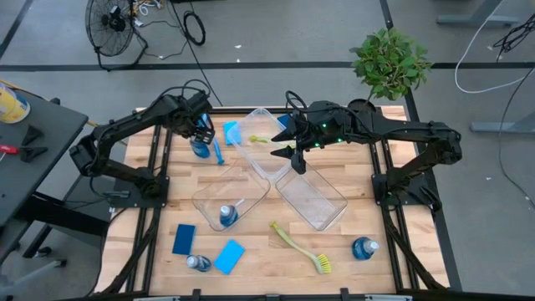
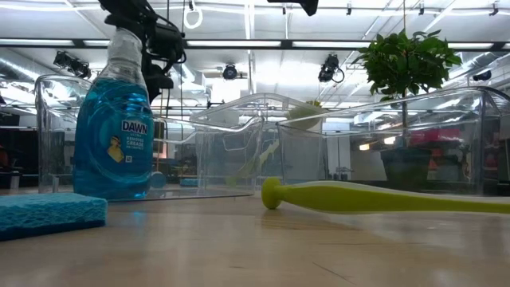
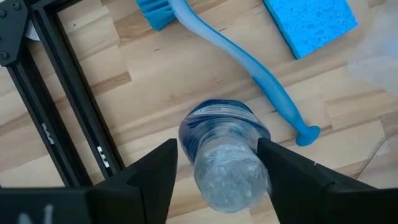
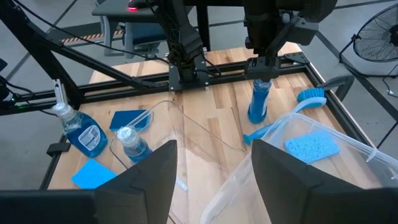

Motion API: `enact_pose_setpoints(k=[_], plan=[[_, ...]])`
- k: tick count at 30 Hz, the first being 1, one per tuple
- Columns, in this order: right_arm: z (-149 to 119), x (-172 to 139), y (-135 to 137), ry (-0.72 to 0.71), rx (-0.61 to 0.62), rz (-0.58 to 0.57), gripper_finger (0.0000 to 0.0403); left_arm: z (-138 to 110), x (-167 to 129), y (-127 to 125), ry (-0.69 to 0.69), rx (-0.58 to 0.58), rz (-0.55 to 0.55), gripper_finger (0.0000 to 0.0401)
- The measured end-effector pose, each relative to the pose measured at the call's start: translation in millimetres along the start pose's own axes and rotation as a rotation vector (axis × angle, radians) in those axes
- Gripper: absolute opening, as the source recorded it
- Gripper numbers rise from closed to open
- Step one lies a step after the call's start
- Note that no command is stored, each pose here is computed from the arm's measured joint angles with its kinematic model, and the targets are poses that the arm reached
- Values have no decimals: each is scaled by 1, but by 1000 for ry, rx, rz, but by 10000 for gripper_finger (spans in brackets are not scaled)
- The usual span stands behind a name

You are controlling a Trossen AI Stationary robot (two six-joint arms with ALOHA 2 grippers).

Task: Pick & Place Kitchen Sink Supplies
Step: Put the blue dishwashing liquid into the left transparent bin

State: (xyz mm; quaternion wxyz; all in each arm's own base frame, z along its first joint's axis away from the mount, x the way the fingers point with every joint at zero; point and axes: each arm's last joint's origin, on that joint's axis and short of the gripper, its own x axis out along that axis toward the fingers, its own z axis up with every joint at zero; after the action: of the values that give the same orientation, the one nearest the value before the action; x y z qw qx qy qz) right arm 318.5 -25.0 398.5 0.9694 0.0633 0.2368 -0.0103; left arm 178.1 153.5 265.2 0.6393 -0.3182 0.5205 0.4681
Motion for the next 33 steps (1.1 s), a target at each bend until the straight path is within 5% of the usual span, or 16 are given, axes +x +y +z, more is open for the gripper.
enact_pose_setpoints(k=[10,17,25,33], plan=[[0,0,0,0,0,0,208,-1,-2,0,12,-1,-26,144],[0,0,0,0,0,0,208,-2,-6,1,33,42,-32,141],[0,0,0,0,0,0,208,13,-54,4,-46,96,-62,141],[-2,0,0,21,-17,-1,208,23,-119,-4,-224,146,-231,141]])
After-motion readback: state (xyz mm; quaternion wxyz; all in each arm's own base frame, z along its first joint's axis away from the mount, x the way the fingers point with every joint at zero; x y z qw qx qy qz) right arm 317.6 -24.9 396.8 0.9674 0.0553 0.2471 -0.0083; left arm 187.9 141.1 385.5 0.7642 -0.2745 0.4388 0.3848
